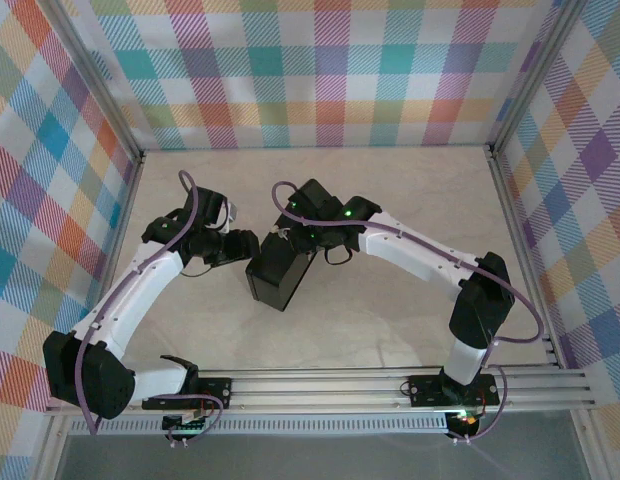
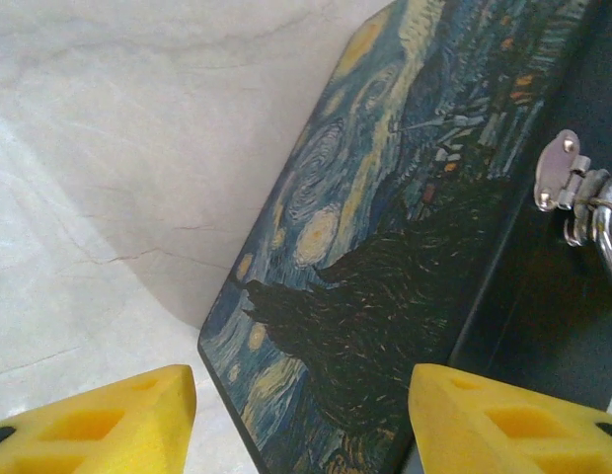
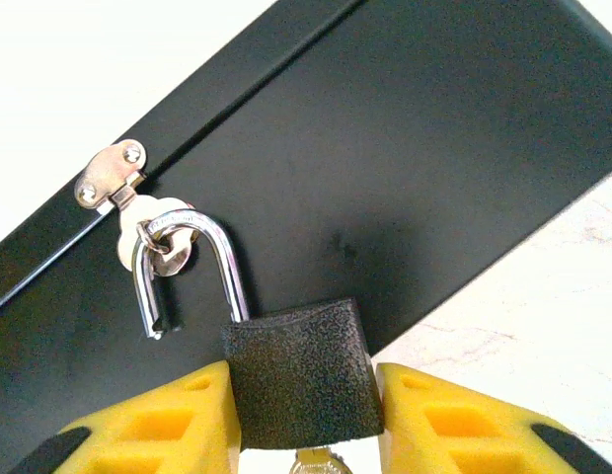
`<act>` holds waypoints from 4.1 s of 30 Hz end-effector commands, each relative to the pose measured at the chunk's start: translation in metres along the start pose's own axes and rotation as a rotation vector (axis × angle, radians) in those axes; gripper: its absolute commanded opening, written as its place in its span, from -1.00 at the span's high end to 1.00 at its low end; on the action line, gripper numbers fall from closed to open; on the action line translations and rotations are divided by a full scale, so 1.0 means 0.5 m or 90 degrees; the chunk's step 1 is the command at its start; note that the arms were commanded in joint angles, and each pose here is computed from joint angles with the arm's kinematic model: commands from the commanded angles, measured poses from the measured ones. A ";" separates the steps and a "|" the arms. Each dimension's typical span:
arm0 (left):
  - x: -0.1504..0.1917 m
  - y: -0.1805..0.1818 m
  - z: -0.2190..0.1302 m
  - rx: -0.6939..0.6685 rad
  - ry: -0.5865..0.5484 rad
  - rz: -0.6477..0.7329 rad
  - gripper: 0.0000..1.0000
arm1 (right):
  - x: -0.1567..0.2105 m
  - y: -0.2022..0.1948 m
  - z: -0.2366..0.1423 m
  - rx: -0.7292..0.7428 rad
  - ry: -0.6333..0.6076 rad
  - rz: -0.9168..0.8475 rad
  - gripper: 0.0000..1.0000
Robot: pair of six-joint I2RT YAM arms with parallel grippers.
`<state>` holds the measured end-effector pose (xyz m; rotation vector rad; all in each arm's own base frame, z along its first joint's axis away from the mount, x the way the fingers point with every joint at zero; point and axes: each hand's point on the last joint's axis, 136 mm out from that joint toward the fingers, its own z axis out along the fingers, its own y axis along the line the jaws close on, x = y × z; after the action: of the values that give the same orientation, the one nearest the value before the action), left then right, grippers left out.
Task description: Unlock a padlock with a key
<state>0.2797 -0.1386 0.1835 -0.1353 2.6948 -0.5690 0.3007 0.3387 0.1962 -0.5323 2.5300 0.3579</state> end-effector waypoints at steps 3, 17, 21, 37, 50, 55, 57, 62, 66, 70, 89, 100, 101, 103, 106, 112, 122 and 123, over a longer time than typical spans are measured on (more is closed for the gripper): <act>0.045 -0.021 0.034 0.026 0.063 0.002 -0.15 | -0.058 -0.006 0.000 0.033 -0.073 0.052 0.40; 0.061 -0.059 0.066 0.045 0.081 0.011 -0.08 | -0.113 -0.007 0.019 0.057 -0.126 0.132 0.49; 0.063 -0.054 0.072 0.036 0.087 0.011 -0.07 | -0.124 -0.008 0.033 0.066 -0.136 0.153 0.49; 0.049 -0.061 0.077 0.037 0.080 0.007 -0.04 | -0.174 0.020 0.033 0.024 -0.179 0.244 0.46; -0.030 -0.069 0.027 0.048 0.017 -0.015 -0.12 | -0.145 0.005 0.048 0.088 -0.149 0.138 0.55; -0.046 -0.051 0.016 0.042 -0.008 -0.047 -0.13 | -0.168 -0.015 0.044 0.094 -0.185 0.146 0.55; -0.052 -0.033 0.008 0.032 -0.019 -0.065 -0.15 | -0.181 -0.020 0.042 0.077 -0.207 0.157 0.54; -0.062 0.021 -0.014 0.013 -0.051 -0.120 -0.18 | -0.207 -0.018 0.017 -0.038 -0.219 0.227 0.52; -0.069 0.051 -0.023 0.006 -0.062 -0.151 -0.19 | -0.223 -0.018 -0.027 -0.083 -0.239 0.241 0.52; -0.072 0.075 -0.026 -0.007 -0.067 -0.173 -0.19 | -0.226 -0.054 -0.054 -0.093 -0.258 0.263 0.51; -0.083 0.070 -0.043 0.005 -0.069 -0.172 -0.20 | -0.158 -0.154 -0.024 -0.139 -0.178 0.249 -0.10; -0.083 0.066 -0.046 0.006 -0.063 -0.164 -0.20 | -0.189 -0.102 0.060 -0.188 -0.111 0.241 -0.24; -0.085 0.065 -0.047 0.006 -0.063 -0.162 -0.20 | -0.191 -0.102 0.066 -0.179 -0.108 0.238 -0.26; -0.085 0.064 -0.047 0.007 -0.063 -0.161 -0.20 | -0.194 -0.094 0.079 -0.173 -0.101 0.227 -0.28; -0.086 0.064 -0.047 0.008 -0.062 -0.158 -0.20 | -0.200 -0.079 0.093 -0.186 -0.091 0.223 -0.27; -0.082 0.068 -0.047 0.002 -0.062 -0.153 -0.20 | -0.195 -0.073 0.108 -0.192 -0.080 0.224 0.07; -0.083 0.068 -0.050 0.001 -0.064 -0.153 -0.20 | -0.195 -0.095 0.070 -0.183 -0.124 0.260 0.70; -0.083 0.068 -0.050 0.001 -0.064 -0.153 -0.20 | -0.201 -0.098 0.059 -0.185 -0.137 0.264 0.72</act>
<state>0.3084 -0.0942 0.1975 -0.4851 2.6009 -0.6179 0.4141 0.3441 0.1966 -0.0959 2.4393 0.8803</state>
